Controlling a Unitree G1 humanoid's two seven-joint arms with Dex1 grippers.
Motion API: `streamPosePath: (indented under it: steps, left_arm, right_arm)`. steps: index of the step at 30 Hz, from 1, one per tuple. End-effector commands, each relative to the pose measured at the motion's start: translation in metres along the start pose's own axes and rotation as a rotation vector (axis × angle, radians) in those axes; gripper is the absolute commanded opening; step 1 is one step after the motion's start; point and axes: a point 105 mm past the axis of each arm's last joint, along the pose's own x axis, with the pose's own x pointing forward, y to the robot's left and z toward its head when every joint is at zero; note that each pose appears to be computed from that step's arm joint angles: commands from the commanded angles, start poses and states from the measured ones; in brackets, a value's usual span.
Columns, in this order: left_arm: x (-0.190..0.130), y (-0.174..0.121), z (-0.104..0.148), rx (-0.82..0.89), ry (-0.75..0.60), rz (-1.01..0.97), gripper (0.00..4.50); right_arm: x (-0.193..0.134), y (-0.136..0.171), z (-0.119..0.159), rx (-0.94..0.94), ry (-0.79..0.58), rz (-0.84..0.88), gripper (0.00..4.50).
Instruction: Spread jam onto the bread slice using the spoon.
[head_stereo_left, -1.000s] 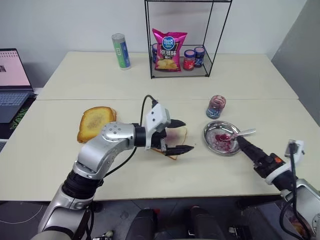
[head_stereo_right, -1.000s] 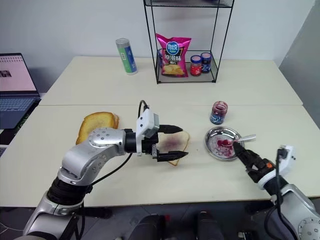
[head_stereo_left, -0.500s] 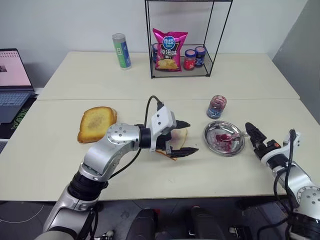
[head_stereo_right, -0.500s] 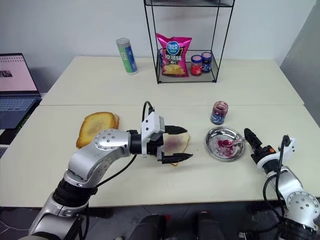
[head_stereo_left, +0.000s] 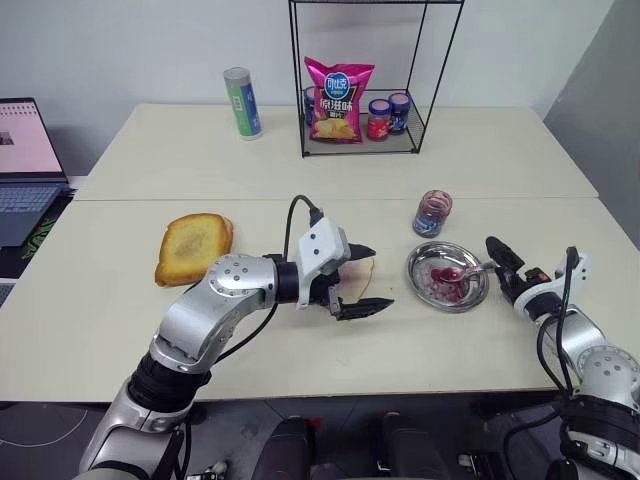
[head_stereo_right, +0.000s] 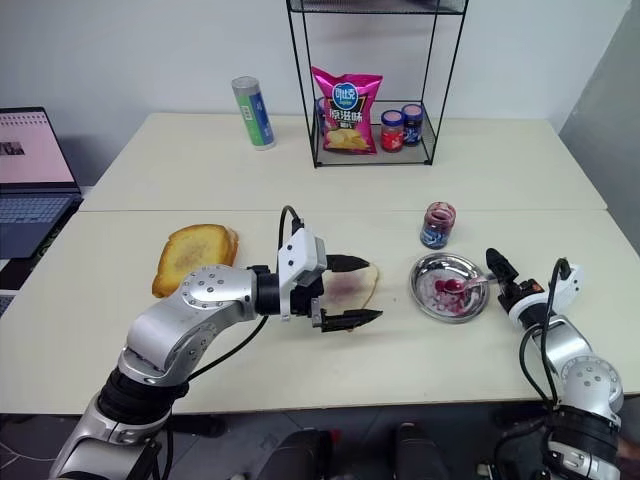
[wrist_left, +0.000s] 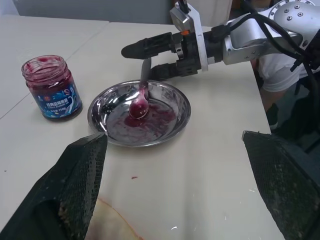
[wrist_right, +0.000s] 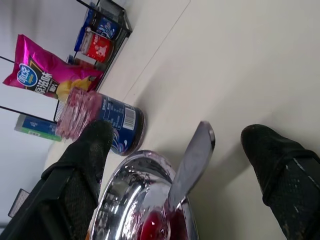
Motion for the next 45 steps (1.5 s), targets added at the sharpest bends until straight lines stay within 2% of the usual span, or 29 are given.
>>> streamPosePath:
  steps: [1,3,9,14,19,26,29,33,40,45]
  left_arm:
    - [-0.007,-0.002,0.013,0.037,-0.031,0.002,4.49]
    - [-0.008,0.000,0.014,0.038,-0.029,0.005,4.50]
    - [-0.007,-0.001,0.014,0.030,-0.028,-0.005,4.50]
    - [-0.007,-0.001,0.013,0.029,-0.026,-0.006,4.50]
    - [-0.009,0.000,0.011,0.031,-0.014,-0.006,4.50]
    - [-0.010,0.000,0.010,0.027,-0.008,-0.007,4.50]
    - [-0.014,0.004,0.012,0.019,-0.013,0.006,4.50]
    - [-0.015,0.023,0.025,0.005,-0.093,0.086,4.50]
    - [-0.008,0.037,0.037,0.021,-0.145,0.143,4.50]
    - [-0.009,0.039,0.037,0.031,-0.141,0.153,4.50]
  right_arm:
    - [0.002,0.004,0.006,-0.020,-0.029,0.030,4.33]
    - [0.002,0.004,0.007,-0.019,-0.031,0.035,4.05]
    - [0.000,0.008,0.006,-0.020,-0.028,0.060,2.57]
    - [0.000,0.008,0.006,-0.027,-0.030,0.064,1.52]
    - [0.000,0.012,0.006,-0.034,-0.031,0.076,0.13]
    - [-0.003,0.022,0.009,-0.100,-0.006,0.124,0.05]
    - [-0.006,0.054,0.018,-0.168,0.013,0.242,0.05]
    - [0.003,0.108,0.054,-0.293,-0.079,0.352,0.05]
    - [0.028,0.142,0.070,-0.436,-0.132,0.392,0.05]
    - [0.046,0.153,0.068,-0.537,-0.137,0.402,0.05]
